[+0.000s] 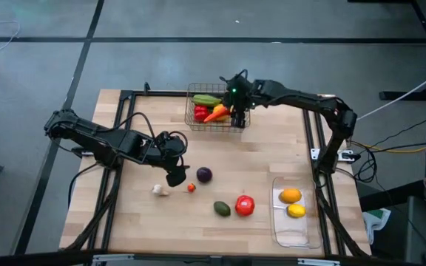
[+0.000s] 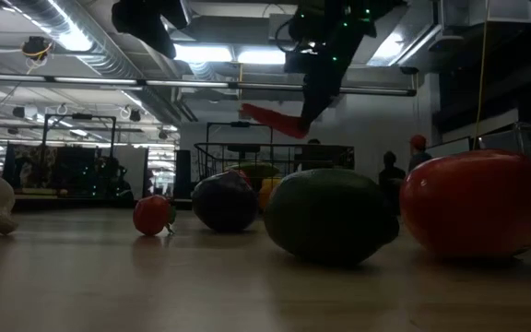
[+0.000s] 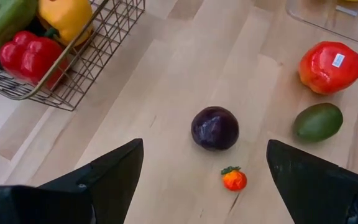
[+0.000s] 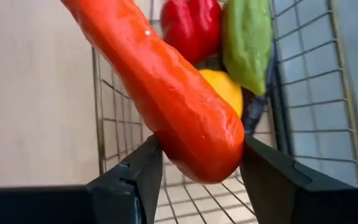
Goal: Sort produce into baskets
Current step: Put the orange carrot into the wire basket
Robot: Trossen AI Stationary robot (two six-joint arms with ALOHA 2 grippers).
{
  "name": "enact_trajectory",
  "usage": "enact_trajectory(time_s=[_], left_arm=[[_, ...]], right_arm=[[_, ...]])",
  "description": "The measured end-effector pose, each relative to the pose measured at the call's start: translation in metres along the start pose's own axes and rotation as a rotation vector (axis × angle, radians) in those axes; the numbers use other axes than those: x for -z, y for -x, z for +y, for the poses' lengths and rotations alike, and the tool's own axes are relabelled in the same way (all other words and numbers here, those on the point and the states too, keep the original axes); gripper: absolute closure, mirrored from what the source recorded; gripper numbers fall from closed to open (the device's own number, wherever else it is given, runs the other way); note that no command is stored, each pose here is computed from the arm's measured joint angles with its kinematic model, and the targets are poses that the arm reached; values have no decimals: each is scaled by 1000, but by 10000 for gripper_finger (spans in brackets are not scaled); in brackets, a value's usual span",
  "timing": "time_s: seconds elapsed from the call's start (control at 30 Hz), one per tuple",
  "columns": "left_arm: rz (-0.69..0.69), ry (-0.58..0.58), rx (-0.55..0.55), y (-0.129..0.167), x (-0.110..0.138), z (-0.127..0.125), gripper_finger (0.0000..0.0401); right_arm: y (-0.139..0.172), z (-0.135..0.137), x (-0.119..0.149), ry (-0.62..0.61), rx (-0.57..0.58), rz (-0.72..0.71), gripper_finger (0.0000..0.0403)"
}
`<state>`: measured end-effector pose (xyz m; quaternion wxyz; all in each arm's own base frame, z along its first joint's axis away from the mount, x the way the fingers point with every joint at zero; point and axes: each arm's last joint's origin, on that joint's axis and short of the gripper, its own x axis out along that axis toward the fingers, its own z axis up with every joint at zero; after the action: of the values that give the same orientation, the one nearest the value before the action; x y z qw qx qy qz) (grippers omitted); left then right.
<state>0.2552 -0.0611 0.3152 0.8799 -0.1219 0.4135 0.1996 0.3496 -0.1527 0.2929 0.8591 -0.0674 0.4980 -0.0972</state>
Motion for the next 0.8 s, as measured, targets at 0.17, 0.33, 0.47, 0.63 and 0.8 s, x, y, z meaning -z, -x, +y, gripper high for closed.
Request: enact_trajectory(time_s=[0.17,0.33,0.47,0.63,0.8], left_arm=[[-3,0,-4,0,0,0,66],[-3,0,-4,0,0,0,66],[-2,0,-4,0,0,0,66],[-3,0,-3,0,0,0,66],[-3,0,-4,0,0,0,66]], right_arm=[[-18,-11,8,-35,-50,33,212],[-40,-12,12,-40,-62,90,212],[-52,-12,13,-35,-34,114,212],[-63,-13,13,-33,-8,126,212],[-76,-12,14,-33,-15,134,212]])
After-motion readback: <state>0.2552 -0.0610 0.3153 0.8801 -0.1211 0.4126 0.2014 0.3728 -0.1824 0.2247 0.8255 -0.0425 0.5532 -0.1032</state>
